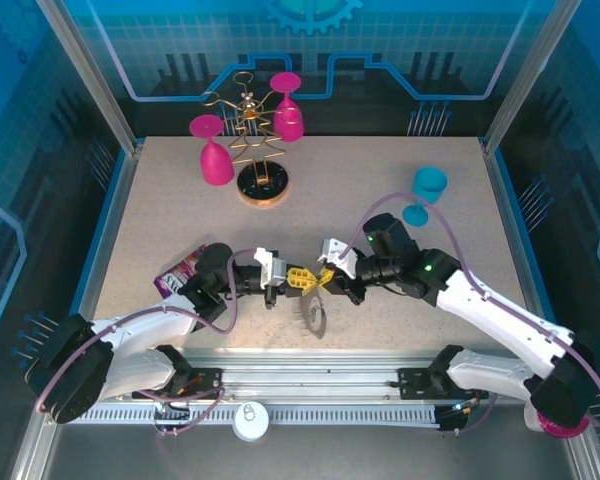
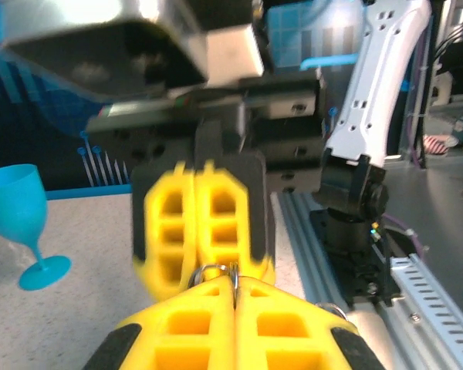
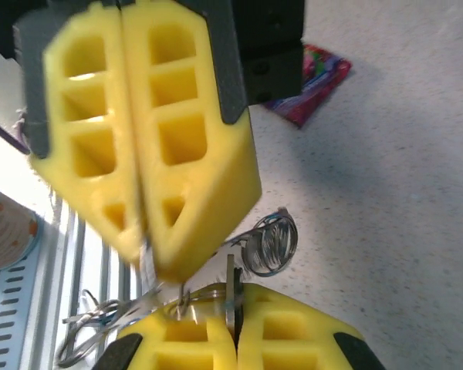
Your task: Put the keys on the keyring
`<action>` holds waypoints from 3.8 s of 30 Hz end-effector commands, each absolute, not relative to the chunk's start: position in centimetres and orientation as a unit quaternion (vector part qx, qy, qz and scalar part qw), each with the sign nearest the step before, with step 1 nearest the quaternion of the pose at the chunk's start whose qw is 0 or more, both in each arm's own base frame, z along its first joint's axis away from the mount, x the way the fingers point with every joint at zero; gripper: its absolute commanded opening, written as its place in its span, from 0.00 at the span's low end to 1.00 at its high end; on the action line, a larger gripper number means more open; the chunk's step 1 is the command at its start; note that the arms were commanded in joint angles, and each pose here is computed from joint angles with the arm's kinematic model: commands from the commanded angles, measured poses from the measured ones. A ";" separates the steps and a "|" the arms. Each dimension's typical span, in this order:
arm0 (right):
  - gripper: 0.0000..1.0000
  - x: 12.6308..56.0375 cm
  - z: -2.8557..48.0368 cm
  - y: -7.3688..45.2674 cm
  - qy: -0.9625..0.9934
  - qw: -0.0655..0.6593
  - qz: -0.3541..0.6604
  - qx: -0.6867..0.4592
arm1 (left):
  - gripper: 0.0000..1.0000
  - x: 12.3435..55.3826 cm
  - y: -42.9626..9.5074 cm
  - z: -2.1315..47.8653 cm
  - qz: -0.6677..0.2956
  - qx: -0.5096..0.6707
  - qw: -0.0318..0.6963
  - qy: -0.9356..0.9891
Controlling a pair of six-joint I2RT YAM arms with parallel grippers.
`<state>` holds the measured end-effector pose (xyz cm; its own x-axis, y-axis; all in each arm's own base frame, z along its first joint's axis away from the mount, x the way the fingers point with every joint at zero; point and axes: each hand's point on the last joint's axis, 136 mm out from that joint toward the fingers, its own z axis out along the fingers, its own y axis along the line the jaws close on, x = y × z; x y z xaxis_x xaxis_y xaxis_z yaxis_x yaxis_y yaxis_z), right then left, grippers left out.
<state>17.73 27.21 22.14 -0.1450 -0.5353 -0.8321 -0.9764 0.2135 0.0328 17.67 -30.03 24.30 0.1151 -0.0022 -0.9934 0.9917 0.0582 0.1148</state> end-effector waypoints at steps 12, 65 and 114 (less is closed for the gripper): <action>0.00 18.2 25.3 24.8 0.685 0.426 0.264 -0.529 | 0.00 19.6 -30.1 22.6 -0.387 0.535 0.532 0.530; 0.13 23.5 3.1 21.1 0.720 0.121 -0.067 -0.681 | 0.99 30.9 -7.1 24.1 -0.040 -0.036 0.694 0.718; 0.78 39.8 9.8 2.8 0.812 0.580 0.023 -0.062 | 0.99 38.7 0.4 10.5 0.065 -0.060 0.619 0.780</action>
